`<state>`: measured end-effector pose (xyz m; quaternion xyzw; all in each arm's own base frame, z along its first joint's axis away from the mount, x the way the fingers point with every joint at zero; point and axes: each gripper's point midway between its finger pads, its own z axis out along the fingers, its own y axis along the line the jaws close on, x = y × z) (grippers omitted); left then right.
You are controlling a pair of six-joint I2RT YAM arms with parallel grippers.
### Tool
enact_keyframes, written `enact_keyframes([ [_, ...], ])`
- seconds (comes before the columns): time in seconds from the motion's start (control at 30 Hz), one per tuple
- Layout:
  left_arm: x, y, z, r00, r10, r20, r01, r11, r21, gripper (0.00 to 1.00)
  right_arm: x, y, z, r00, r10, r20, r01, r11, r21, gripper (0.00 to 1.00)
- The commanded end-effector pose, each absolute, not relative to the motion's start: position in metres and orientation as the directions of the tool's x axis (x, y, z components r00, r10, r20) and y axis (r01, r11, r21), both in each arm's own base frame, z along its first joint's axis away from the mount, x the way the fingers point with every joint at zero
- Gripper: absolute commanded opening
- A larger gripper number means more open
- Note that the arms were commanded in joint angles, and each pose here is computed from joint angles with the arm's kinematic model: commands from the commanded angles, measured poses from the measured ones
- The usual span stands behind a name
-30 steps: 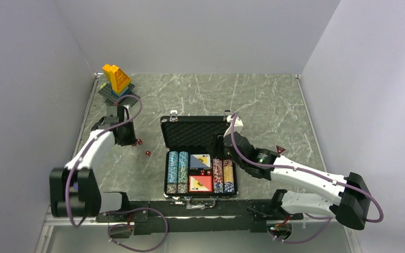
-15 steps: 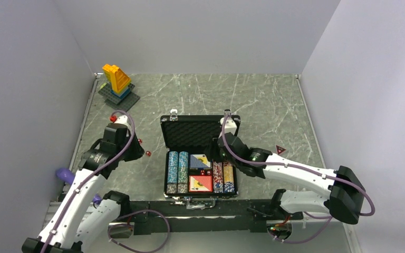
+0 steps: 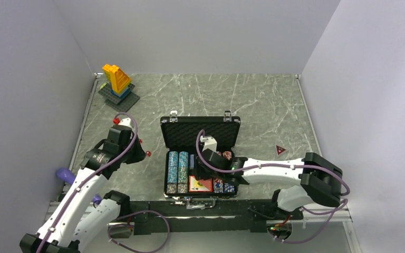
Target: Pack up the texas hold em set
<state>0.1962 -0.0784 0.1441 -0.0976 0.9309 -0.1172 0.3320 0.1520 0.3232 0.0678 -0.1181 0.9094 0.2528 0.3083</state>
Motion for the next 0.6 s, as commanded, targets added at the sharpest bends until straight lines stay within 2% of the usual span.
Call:
enact_keyframes([
  [0.0,0.197,-0.082,0.144,-0.745,-0.284,-0.603,-0.112,0.945,-0.307,0.00,0.161,0.340,0.079,-0.767,0.002,-0.642,-0.350,0.837,0.421,0.44],
  [0.33,0.195,-0.085,0.143,-0.749,-0.271,-0.605,-0.100,0.948,-0.301,0.00,0.160,0.349,0.060,-0.774,-0.061,-0.630,-0.361,0.860,0.360,0.43],
  [0.57,0.196,-0.092,0.145,-0.749,-0.272,-0.604,-0.091,0.945,-0.314,0.00,0.160,0.329,0.039,-0.804,-0.095,-0.586,-0.277,0.933,0.228,0.42],
])
